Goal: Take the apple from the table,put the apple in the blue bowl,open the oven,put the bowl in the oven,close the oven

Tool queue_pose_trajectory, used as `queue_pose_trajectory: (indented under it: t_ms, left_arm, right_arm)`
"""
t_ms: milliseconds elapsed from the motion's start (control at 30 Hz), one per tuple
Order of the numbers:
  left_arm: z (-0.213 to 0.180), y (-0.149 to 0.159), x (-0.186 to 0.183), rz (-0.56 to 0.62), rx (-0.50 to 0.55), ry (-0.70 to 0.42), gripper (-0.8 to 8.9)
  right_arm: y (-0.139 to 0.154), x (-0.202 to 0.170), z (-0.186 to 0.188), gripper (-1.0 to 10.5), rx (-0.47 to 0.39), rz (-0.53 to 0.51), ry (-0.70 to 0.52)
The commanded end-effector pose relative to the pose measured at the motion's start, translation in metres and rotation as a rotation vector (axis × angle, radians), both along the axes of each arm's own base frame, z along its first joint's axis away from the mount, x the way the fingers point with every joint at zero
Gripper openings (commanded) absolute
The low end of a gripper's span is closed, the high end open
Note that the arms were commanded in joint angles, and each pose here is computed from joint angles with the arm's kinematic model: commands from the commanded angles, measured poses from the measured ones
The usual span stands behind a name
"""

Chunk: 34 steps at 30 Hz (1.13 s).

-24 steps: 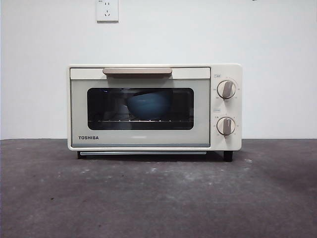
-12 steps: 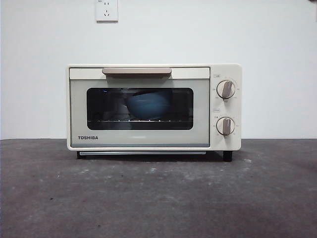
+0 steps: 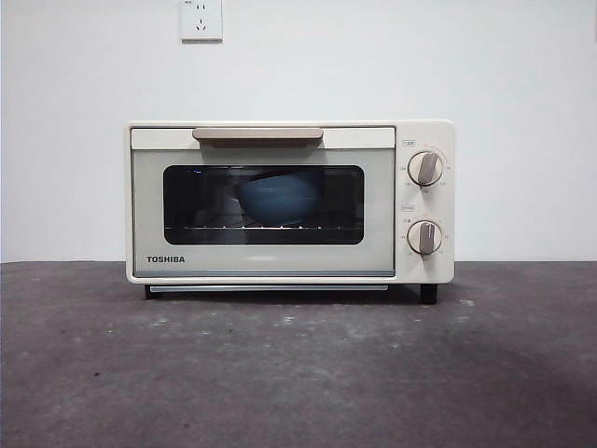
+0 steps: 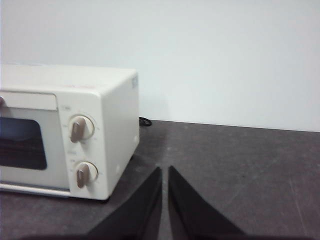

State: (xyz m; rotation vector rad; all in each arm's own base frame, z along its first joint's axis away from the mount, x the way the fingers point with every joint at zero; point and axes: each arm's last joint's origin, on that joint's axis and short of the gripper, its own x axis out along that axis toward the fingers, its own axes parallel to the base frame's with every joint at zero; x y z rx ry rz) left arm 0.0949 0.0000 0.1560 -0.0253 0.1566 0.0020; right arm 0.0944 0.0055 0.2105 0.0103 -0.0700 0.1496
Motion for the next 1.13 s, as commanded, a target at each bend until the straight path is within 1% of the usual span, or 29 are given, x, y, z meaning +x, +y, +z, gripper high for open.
queue_pose_trajectory:
  t_ms: [33, 133, 267, 467, 533, 833, 1133]
  left_arm:
    - [-0.008, 0.000, 0.001, 0.004, -0.006, 0.024, 0.08]
    - [-0.008, 0.000, 0.001, 0.004, -0.006, 0.025, 0.07]
    - [-0.008, 0.000, 0.001, 0.003, -0.006, 0.024, 0.08]
    - [-0.008, 0.000, 0.001, 0.004, -0.006, 0.024, 0.08]
    - [-0.008, 0.000, 0.001, 0.004, -0.006, 0.024, 0.08]
    - [-0.008, 0.000, 0.001, 0.004, -0.006, 0.024, 0.07]
    - [-0.008, 0.000, 0.001, 0.003, -0.006, 0.024, 0.08]
  right_arm:
    - [-0.001, 0.000, -0.012, 0.0, -0.006, -0.013, -0.007]
    - [-0.001, 0.001, -0.026, 0.0, 0.003, -0.032, 0.014]
    - [-0.001, 0.003, -0.043, 0.0, 0.015, -0.032, 0.055]
    - [-0.001, 0.002, -0.056, 0.0, 0.011, -0.033, 0.194]
    - [-0.001, 0.001, -0.060, 0.0, 0.022, -0.032, 0.243]
    - [-0.001, 0.002, -0.052, 0.0, 0.024, -0.033, 0.156]
    - [-0.001, 0.002, -0.051, 0.0, 0.024, -0.033, 0.147]
